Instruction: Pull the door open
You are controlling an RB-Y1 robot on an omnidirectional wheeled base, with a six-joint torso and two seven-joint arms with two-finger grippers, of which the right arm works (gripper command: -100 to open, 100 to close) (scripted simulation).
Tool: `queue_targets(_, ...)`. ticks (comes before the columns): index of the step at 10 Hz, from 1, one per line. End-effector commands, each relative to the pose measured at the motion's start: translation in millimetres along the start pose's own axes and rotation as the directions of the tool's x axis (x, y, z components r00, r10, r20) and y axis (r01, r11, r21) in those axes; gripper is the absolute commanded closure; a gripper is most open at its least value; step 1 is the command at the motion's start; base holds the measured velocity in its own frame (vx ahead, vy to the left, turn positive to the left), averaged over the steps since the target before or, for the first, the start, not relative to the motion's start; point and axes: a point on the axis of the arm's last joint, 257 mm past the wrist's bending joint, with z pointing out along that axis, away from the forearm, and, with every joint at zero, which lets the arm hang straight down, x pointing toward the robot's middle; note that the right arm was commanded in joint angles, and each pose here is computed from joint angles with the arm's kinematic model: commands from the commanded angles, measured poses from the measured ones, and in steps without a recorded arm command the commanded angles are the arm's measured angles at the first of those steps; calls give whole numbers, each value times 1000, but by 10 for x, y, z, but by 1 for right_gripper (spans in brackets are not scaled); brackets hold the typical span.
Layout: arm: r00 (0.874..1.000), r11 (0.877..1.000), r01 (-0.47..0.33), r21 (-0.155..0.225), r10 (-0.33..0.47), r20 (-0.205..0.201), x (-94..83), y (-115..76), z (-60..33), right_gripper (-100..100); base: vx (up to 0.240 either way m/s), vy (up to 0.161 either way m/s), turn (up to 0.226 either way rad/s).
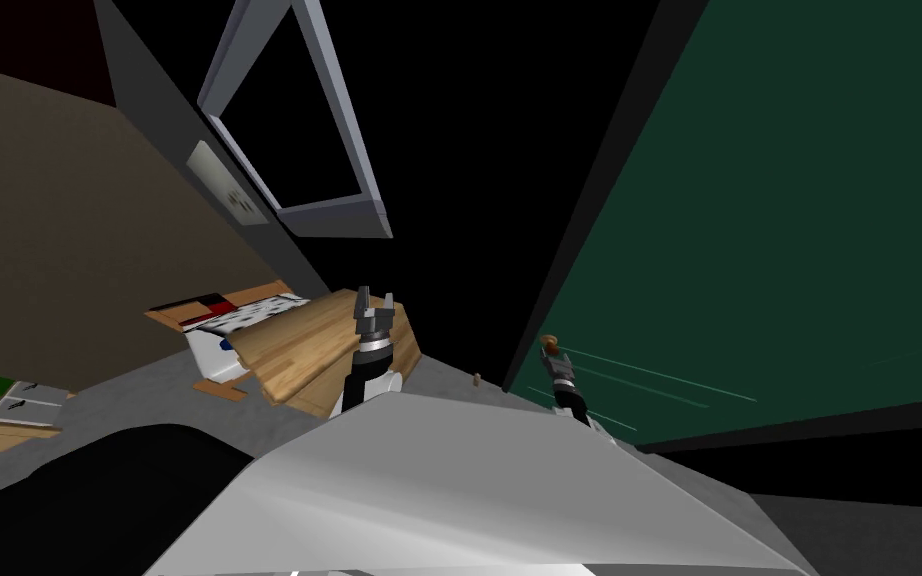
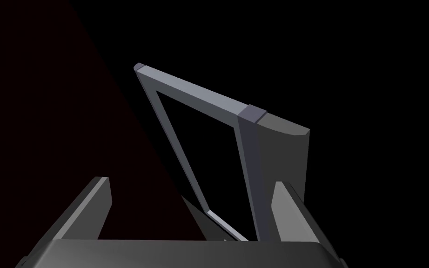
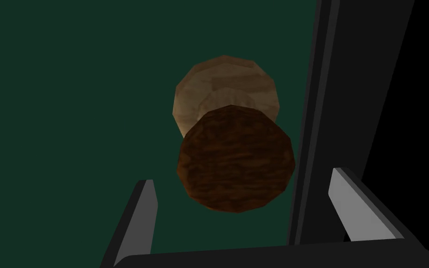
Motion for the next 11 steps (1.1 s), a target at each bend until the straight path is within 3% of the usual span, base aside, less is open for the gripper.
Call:
queue_targets(1, 1000, 1000, -2, 5, 2, -19, 92, -31, -66, -100, 8, 1, -24)
queue_targets(2, 1000, 999, -1, 39, 1, -16, 74, -239, -101, -100, 46, -2, 256)
queue_targets(3, 1000, 999, 1, 35, -2, 7, -15, -230, -49, -100, 59, -20, 134)
queue_targets(5, 1000, 999, -1, 39, 1, -16, 74, -239, -101, -100, 19, -3, -18)
queue_targets(6, 1000, 998, 0, 69, 0, -12, 55, -420, -136, -100, 51, -3, 222)
queue_targets(7, 1000, 997, -1, 72, 3, -26, 110, -426, -170, -100, 68, -14, 149)
queue_targets(8, 1000, 998, 1, 65, 0, -12, 64, -394, -157, -100, 25, -6, 9)
queue_targets(9, 1000, 998, 1, 65, 0, -12, 64, -394, -157, 100, -4, -2, -20)
queue_targets(11, 1000, 998, 1, 65, 0, -12, 64, -394, -157, 100, -7, -1, 3)
